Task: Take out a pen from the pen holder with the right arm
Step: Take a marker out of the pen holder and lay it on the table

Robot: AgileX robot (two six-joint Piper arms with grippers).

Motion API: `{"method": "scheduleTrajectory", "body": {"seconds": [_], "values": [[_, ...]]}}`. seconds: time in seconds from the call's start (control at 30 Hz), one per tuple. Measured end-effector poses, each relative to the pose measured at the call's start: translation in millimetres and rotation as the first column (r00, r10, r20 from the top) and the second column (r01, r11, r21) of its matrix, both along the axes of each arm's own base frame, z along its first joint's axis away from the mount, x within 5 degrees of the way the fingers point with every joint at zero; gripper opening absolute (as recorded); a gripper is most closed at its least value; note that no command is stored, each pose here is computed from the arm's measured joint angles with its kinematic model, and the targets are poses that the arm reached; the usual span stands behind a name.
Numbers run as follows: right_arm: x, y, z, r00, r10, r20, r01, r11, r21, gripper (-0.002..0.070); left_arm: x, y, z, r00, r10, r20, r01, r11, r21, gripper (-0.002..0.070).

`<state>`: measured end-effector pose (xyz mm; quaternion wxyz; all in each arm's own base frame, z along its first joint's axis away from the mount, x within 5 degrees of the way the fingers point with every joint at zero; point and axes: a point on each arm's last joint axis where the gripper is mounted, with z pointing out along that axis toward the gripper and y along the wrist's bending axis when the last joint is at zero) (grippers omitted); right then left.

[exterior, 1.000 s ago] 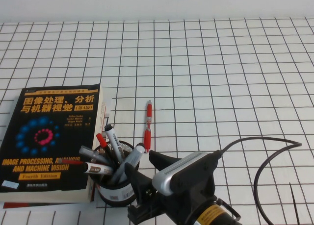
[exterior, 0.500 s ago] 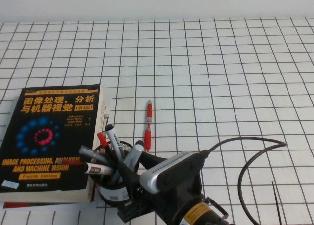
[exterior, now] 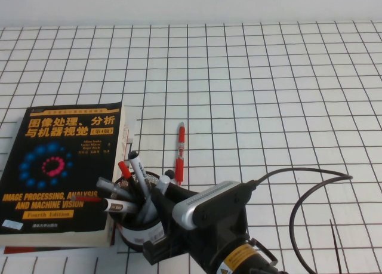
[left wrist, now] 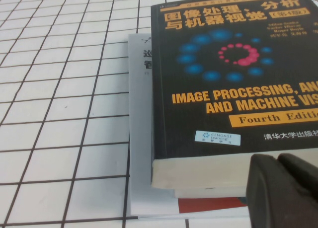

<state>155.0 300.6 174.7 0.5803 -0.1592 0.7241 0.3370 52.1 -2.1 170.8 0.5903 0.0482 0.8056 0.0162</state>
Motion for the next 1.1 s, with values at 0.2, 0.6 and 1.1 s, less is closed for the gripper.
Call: {"method": "scheduleTrajectory", "body": {"seconds": [0.2, 0.6, 1.1], "values": [[0.2, 0.0, 0.8, 1.000, -0.002, 0.006, 0.002, 1.000, 0.005, 0.0122, 0.0, 0.0, 0.0, 1.000, 0.000, 0.000, 0.000, 1.000, 0.000, -0.0004], [0.2, -1.5, 8.3, 1.000, -0.009, 0.014, 0.009, 1.000, 0.030, 0.0121, 0.0, 0.0, 0.0, 1.000, 0.000, 0.000, 0.000, 1.000, 0.000, -0.0004], [-14.4, -29.6, 95.3, 0.988, 0.038, 0.149, -0.047, 0.997, 0.060, 0.0120, 0.0, 0.0, 0.0, 1.000, 0.000, 0.000, 0.000, 1.000, 0.000, -0.0004]]}}
